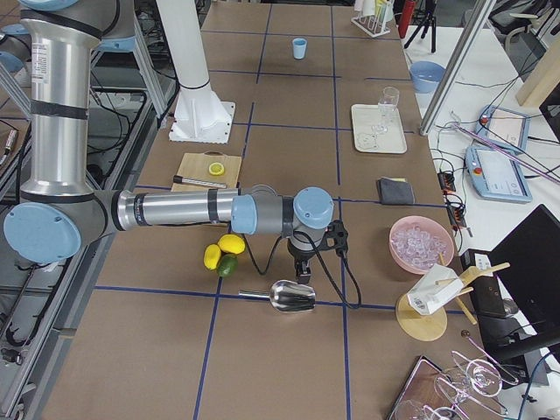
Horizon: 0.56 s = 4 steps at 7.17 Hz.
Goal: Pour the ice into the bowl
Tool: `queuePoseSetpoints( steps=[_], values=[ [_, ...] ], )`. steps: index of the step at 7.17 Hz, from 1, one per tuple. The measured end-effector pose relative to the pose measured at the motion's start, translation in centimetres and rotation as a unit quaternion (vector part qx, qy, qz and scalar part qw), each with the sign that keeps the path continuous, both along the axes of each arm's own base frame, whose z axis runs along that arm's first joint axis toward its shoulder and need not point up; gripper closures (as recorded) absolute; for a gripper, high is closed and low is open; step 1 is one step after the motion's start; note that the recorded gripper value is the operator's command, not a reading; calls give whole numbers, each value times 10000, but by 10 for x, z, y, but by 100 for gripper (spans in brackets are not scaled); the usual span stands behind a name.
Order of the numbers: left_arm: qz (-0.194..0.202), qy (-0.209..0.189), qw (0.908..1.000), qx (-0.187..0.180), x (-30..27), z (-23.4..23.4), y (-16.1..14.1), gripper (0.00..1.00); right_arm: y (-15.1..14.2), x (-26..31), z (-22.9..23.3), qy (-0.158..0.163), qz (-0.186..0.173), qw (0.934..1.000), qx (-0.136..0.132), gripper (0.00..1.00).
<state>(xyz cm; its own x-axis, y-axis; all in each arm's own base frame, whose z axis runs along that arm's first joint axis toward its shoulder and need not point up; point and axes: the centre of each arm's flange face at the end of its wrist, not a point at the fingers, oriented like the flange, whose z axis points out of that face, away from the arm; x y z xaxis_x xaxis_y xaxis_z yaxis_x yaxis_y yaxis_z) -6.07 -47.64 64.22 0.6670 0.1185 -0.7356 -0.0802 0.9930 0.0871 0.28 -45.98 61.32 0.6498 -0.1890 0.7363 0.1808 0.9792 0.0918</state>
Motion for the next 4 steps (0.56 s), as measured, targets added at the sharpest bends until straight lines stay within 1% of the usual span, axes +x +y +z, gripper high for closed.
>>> queuePoseSetpoints(
  steps=[1,2,3,4],
  values=[
    [-4,1,10000,-12,0,1,0,0,-6,-8,-1,-8,-62,9999,125,0],
    [-9,4,10000,-14,0,0,0,0,-8,-17,-3,-40,-11,9999,163,0],
    [-13,6,10000,-8,0,-1,0,0,-10,-34,-9,-83,85,9999,72,0],
    [-14,6,10000,2,0,-2,0,0,-11,-59,-17,-145,70,9998,86,0]
  ],
)
